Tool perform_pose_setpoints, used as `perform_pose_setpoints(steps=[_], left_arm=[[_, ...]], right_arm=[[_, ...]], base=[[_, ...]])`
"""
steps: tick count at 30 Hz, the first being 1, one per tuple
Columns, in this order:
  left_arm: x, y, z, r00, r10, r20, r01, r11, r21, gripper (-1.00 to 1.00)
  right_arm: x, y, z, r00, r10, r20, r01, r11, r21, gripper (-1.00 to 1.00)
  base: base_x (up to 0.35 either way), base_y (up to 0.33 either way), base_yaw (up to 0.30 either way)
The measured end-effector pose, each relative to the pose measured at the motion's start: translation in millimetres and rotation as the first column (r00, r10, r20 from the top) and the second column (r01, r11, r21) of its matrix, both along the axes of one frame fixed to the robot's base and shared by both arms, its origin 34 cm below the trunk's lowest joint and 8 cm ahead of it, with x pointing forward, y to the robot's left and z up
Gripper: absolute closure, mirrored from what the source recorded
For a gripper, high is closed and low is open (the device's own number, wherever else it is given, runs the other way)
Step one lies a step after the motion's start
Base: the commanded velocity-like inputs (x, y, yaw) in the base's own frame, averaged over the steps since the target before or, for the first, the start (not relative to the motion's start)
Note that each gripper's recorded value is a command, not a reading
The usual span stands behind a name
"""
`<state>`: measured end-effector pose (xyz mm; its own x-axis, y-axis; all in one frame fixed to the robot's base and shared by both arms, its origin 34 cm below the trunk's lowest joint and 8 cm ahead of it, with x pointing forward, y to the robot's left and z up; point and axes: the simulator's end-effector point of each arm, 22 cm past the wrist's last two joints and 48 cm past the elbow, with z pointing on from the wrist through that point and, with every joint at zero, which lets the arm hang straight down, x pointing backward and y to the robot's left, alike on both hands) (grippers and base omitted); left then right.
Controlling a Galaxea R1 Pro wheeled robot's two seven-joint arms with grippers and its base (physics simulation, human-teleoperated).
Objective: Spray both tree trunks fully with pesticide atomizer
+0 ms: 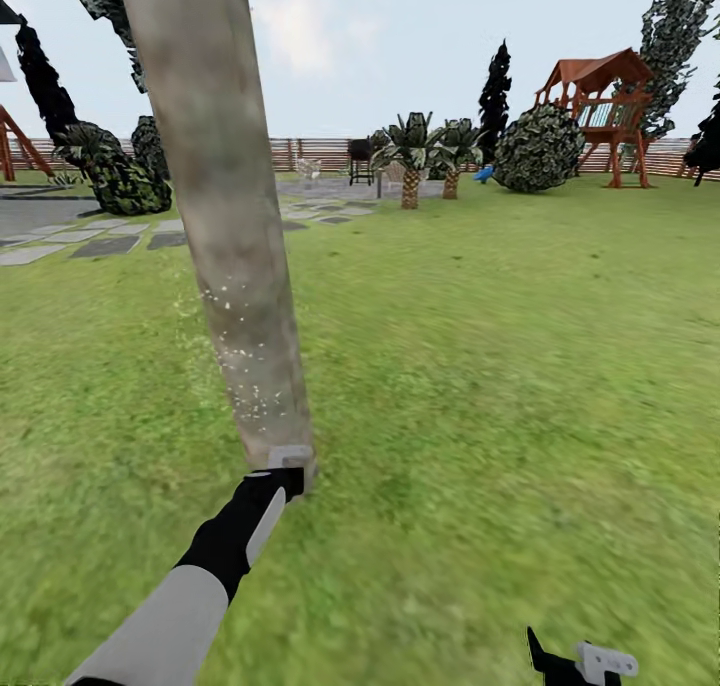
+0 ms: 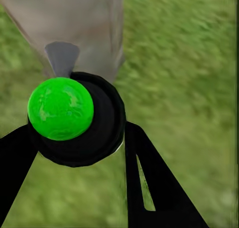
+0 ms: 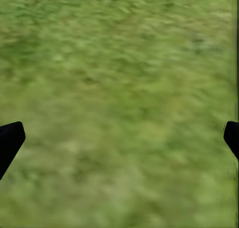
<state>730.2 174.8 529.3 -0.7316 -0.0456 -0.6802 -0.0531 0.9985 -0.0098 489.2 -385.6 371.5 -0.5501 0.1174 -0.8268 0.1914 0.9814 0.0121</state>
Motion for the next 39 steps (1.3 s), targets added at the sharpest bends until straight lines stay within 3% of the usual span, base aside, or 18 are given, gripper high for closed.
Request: perform_pose_setpoints(steps=[17,30,39], left_arm=[[0.0,1.4,-0.2,1.000,0.001,-0.001,-0.001,1.000,0.002,1.00],[0.1,1.1,-0.1,1.000,0.000,0.000,0.000,1.000,0.001,1.00],[0.1,1.1,-0.1,1.000,0.000,0.000,0.000,1.000,0.001,1.00]], right_arm=[[0.1,0.4,0.0,1.000,0.000,0.000,0.000,1.000,0.000,-1.00],[0.0,0.4,-0.1,1.000,0.000,0.000,0.000,1.000,0.000,-1.00],[0.1,0.4,0.0,1.000,0.000,0.000,0.000,1.000,0.000,-1.00]], base=[[0.002,-0.276,0.265],[0.147,-0.267,0.030],[0.156,-0.265,0.241]])
